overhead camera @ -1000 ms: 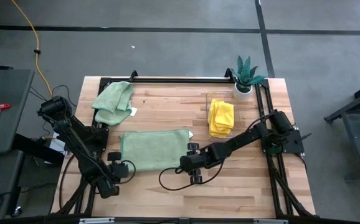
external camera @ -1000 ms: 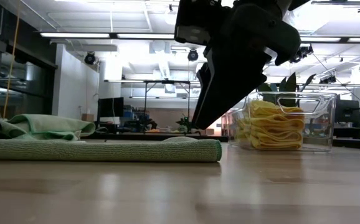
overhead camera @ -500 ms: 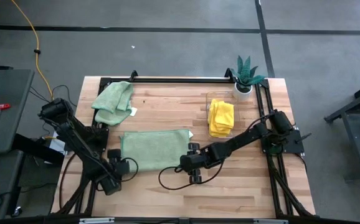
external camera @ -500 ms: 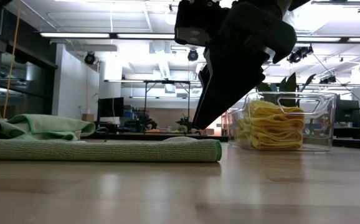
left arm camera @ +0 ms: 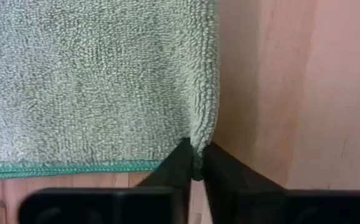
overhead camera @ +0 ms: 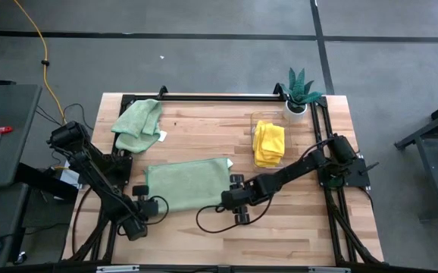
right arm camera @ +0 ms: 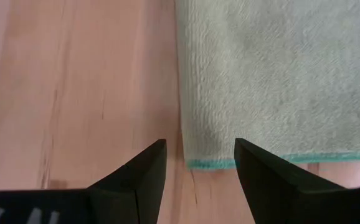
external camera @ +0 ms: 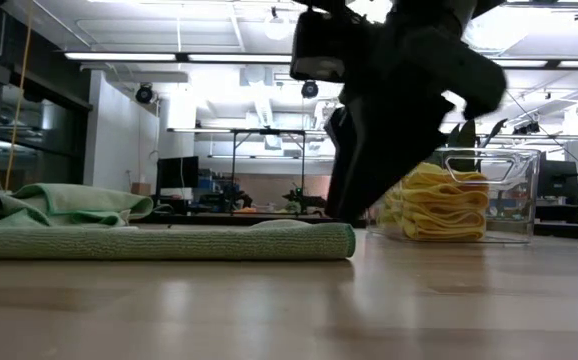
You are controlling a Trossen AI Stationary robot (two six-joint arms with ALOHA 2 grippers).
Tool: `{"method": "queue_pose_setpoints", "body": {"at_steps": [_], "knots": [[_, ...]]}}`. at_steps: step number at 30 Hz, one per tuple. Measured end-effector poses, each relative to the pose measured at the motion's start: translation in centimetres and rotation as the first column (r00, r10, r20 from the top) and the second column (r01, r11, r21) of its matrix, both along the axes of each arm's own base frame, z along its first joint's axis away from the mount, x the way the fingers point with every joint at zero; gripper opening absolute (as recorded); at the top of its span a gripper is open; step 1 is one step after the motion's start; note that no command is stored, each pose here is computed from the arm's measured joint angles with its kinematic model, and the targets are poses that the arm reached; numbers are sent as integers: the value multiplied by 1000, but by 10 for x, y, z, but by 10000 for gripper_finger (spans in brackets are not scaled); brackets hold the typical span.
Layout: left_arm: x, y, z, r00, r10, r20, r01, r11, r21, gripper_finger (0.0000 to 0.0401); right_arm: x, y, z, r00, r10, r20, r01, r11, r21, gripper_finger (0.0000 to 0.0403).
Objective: Fold microfiber towels
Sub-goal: Fold the bottom green microfiber towel
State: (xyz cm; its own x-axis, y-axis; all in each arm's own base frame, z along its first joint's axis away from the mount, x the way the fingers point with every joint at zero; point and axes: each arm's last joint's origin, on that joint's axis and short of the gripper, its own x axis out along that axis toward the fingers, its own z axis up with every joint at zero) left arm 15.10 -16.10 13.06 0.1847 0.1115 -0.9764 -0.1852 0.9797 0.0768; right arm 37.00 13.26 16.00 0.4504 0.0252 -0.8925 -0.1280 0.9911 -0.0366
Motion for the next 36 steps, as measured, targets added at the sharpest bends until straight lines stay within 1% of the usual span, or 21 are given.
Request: {"method": "queue_pose_setpoints", "body": {"at_steps": [1, 2, 5, 7, 11, 13, 17, 19, 21, 22, 25, 26, 28, 30, 32, 34, 36], "knots": [[0, 0, 0, 1000, 1, 0, -1, 1000, 0, 14, -1, 0, -1, 1000, 18, -10, -18, 1000, 5, 181], [0, 0, 0, 1000, 1, -2, -1, 1000, 1, 10, -1, 1, -1, 999, 39, -15, -39, 999, 11, 181], [0, 0, 0, 1000, -2, -3, 2, 1000, 4, 17, 0, 4, -4, 998, 70, -4, -70, 998, -5, 181], [0, 1, 0, 1000, -2, -3, 2, 1000, 5, 9, 1, 4, -7, 997, 73, -3, -73, 997, -29, 181], [0, 1, 0, 1000, -1, -2, 1, 1000, 6, 6, 5, 5, -16, 997, 74, 0, -74, 997, -31, 181], [0, 1, 0, 1000, -1, -2, 1, 1000, 6, 5, 5, 5, -24, 997, 74, -22, -75, 997, -32, 181], [-1, 1, 0, 1000, 2, -5, -2, 1000, 6, 3, 6, 9, -29, 997, 69, -26, -69, 997, -25, 177], [-1, 1, -1, 1000, 1, -11, -1, 1000, 4, 2, 5, 11, -30, 998, 58, -34, -59, 998, -27, 162], [-1, 1, -1, 1000, 2, -17, -2, 1000, -2, 2, 2, 12, -30, 998, 31, -56, -32, 999, -19, 129], [-1, 1, -1, 1000, 9, -20, -9, 1000, -6, 2, 1, 13, -31, 997, 18, -69, -19, 1000, -11, 107], [-1, 0, -1, 999, 44, -15, -44, 999, -28, 1, -3, 18, -32, 994, -37, -101, 40, 999, 27, 26], [0, -1, -1, 998, 61, -11, -61, 997, -38, 1, -4, 20, -32, 992, -66, -106, 71, 997, 41, 14], [0, -3, -1, 994, 108, 5, -108, 992, -64, 1, -8, 27, -32, 983, -139, -119, 150, 985, 83, 17], [1, -9, -1, 985, 167, 40, -162, 980, -114, 1, -12, 36, -31, 973, -173, -153, 195, 970, 144, 14], [2, -16, 0, 973, 221, 67, -204, 960, -193, 0, -18, 47, -30, 965, -179, -192, 219, 953, 211, 5], [3, -25, 1, 961, 262, 85, -230, 933, -276, 0, -22, 60, -29, 958, -172, -228, 236, 927, 291, 6], [6, -34, 4, 947, 303, 107, -245, 897, -367, 0, -26, 73, -26, 953, -144, -268, 240, 898, 369, 4]]}}
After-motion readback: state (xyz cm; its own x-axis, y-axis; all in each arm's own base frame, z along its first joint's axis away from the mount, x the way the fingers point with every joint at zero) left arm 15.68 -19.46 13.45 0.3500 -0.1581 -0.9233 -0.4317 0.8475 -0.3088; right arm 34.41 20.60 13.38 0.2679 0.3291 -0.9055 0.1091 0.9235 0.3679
